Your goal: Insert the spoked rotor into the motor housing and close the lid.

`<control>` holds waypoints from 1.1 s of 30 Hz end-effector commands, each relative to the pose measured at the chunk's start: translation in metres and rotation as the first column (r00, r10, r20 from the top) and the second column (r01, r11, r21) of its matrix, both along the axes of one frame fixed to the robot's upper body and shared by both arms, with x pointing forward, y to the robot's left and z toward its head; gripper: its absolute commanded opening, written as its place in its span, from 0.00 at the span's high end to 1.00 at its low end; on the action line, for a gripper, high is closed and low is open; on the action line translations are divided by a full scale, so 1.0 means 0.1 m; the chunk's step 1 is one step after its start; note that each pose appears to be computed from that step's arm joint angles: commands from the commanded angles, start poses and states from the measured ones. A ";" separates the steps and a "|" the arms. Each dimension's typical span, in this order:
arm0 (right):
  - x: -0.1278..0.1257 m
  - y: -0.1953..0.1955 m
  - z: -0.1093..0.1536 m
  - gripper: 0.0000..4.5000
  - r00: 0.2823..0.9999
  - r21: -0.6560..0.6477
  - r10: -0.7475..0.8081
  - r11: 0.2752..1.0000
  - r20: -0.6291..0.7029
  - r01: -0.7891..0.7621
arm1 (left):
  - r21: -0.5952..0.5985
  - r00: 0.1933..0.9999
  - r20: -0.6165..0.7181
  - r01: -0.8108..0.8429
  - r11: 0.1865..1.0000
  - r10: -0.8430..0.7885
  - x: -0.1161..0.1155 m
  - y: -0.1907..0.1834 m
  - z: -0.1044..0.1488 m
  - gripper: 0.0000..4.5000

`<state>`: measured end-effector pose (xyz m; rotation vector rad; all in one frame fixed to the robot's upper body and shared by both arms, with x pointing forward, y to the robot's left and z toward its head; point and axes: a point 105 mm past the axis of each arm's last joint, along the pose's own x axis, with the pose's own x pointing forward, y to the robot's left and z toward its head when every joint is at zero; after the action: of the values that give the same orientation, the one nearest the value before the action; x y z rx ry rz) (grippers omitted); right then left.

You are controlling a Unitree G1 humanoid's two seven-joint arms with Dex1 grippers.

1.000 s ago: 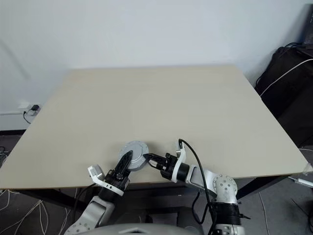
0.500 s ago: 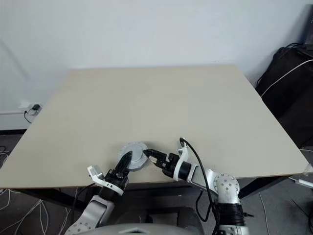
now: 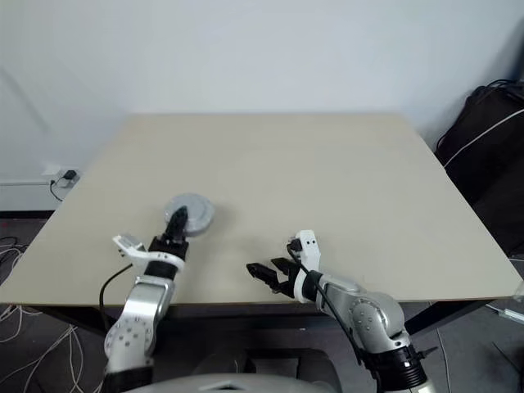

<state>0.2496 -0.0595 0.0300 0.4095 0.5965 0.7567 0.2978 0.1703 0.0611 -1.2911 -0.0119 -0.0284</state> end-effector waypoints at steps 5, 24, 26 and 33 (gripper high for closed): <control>0.22 -0.05 0.17 0.00 0.921 -0.161 -0.020 0.983 0.389 0.090 | 0.024 0.989 -0.056 -0.135 0.991 0.136 0.44 0.32 -0.08 0.53; 0.24 -0.15 0.05 0.00 0.904 -0.182 -0.088 0.967 0.417 0.178 | 0.161 0.937 -0.330 -0.062 0.985 0.113 1.07 0.16 -0.49 0.17; 0.24 -0.15 0.05 0.00 0.906 -0.183 -0.089 0.967 0.415 0.179 | 0.170 0.930 -0.348 -0.062 0.984 0.118 1.05 0.17 -0.53 0.03; 0.24 -0.15 0.01 0.00 0.919 -0.181 -0.096 0.967 0.383 0.177 | 0.224 0.923 -0.373 -0.006 0.975 0.091 0.81 0.20 -0.61 0.01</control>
<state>0.2680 -0.0719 0.0186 0.0942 0.3271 0.6146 0.3830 0.1882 -0.0062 -1.1075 0.2909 0.2821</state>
